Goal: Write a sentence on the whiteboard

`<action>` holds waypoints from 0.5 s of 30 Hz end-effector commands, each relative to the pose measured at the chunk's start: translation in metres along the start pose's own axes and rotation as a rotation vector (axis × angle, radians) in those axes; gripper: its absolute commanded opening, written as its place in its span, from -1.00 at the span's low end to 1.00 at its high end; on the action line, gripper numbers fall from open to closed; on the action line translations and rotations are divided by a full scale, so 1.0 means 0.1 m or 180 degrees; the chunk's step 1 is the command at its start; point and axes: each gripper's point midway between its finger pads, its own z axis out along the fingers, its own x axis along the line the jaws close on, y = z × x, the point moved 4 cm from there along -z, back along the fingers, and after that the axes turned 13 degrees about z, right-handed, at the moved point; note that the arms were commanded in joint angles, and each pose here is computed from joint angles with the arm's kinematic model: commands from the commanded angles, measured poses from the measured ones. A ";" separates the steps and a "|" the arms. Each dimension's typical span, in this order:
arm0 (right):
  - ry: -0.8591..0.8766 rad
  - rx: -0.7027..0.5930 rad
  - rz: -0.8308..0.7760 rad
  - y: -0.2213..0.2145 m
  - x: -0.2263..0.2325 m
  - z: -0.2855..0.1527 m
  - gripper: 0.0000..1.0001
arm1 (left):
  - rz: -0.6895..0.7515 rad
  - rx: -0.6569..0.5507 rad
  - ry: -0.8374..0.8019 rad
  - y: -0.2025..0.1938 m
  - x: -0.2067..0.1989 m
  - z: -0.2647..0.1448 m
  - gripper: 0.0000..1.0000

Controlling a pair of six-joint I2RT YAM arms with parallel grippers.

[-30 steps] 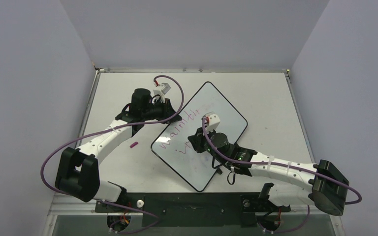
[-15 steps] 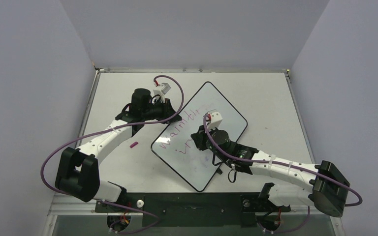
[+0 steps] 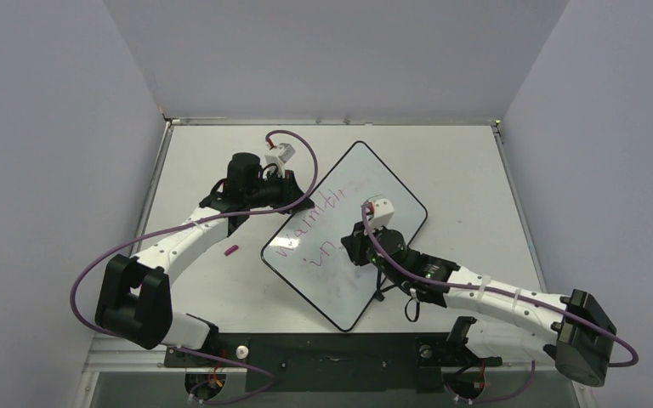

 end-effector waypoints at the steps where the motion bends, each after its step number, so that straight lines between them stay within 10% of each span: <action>1: 0.0065 -0.0315 -0.0010 0.34 0.12 -0.11 -1.00 | 0.0362 -0.0223 0.0214 0.16 0.11 -0.05 -1.00; 15: -0.0050 -0.0627 -0.0172 0.78 0.21 -0.15 -1.00 | 0.0364 -0.0231 0.0208 0.17 0.10 -0.06 -1.00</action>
